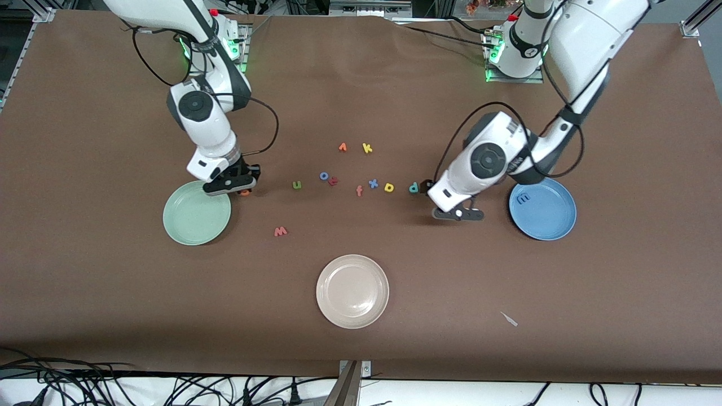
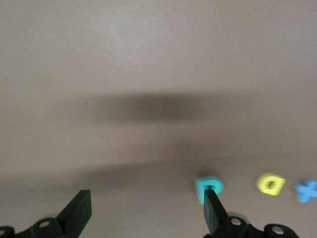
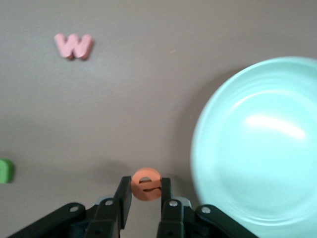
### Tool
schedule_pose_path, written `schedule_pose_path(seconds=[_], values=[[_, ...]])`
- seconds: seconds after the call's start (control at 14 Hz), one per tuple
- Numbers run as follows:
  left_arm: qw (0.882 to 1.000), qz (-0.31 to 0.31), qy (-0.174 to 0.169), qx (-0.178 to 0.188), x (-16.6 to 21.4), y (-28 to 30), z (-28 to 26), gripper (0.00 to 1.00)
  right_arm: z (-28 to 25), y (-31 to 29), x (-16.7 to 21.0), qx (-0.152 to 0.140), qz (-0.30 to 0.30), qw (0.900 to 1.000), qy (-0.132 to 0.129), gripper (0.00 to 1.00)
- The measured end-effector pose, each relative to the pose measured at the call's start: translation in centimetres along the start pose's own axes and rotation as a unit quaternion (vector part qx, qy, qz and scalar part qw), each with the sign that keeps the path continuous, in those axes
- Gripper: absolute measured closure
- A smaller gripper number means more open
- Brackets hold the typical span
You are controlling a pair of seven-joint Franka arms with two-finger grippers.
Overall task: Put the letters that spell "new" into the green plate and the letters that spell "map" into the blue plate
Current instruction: 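Place the e on the green plate while the left gripper grasps the p, then drop the cyan p on the blue plate while the right gripper reaches the n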
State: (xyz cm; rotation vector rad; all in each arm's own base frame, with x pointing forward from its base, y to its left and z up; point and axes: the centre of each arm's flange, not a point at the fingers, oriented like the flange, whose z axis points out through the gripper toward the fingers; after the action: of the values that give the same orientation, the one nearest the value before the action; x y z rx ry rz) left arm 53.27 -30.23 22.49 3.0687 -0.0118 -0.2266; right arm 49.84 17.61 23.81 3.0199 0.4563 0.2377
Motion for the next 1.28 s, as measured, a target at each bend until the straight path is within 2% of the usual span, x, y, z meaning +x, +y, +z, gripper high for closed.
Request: schedule_pose_path(seconds=[0.29, 0.57, 0.71, 0.93, 1.07, 1.14, 1.21, 1.28], values=[[0.998, -0.034, 0.037, 0.028, -4.5, 4.9, 3.7, 0.00, -1.9, 6.1, 1.4, -0.026, -0.053, 0.998, -0.013, 0.72], [0.996, -0.055, 0.051, 0.046, -5.4, 5.9, 6.3, 0.04, -1.6, 8.9, 1.1, -0.034, -0.066, 0.997, -0.020, 0.72], [0.996, -0.059, 0.050, 0.045, -5.0, 5.7, 6.7, 0.15, -1.4, 8.7, 1.1, -0.033, -0.068, 0.997, -0.022, 0.70], [0.996, -0.064, 0.052, 0.041, -4.4, 5.7, 6.7, 0.22, -1.4, 8.7, 1.1, -0.033, -0.069, 0.997, -0.022, 0.66], [0.996, -0.064, 0.054, 0.037, -4.2, 5.9, 6.5, 0.43, -1.4, 8.6, 1.1, -0.033, -0.069, 0.997, -0.022, 0.56], [0.996, -0.064, 0.056, 0.036, -4.2, 5.9, 6.4, 0.48, -1.4, 8.6, 1.1, -0.033, -0.069, 0.997, -0.022, 0.55], [0.996, -0.063, 0.056, 0.036, -4.2, 5.9, 6.4, 0.49, -1.4, 8.6, 1.1, -0.033, -0.069, 0.997, -0.022, 0.55], [0.996, -0.063, 0.057, 0.034, -4.2, 6.0, 6.3, 0.57, -1.4, 8.5, 1.1, -0.032, -0.069, 0.997, -0.022, 0.55]])
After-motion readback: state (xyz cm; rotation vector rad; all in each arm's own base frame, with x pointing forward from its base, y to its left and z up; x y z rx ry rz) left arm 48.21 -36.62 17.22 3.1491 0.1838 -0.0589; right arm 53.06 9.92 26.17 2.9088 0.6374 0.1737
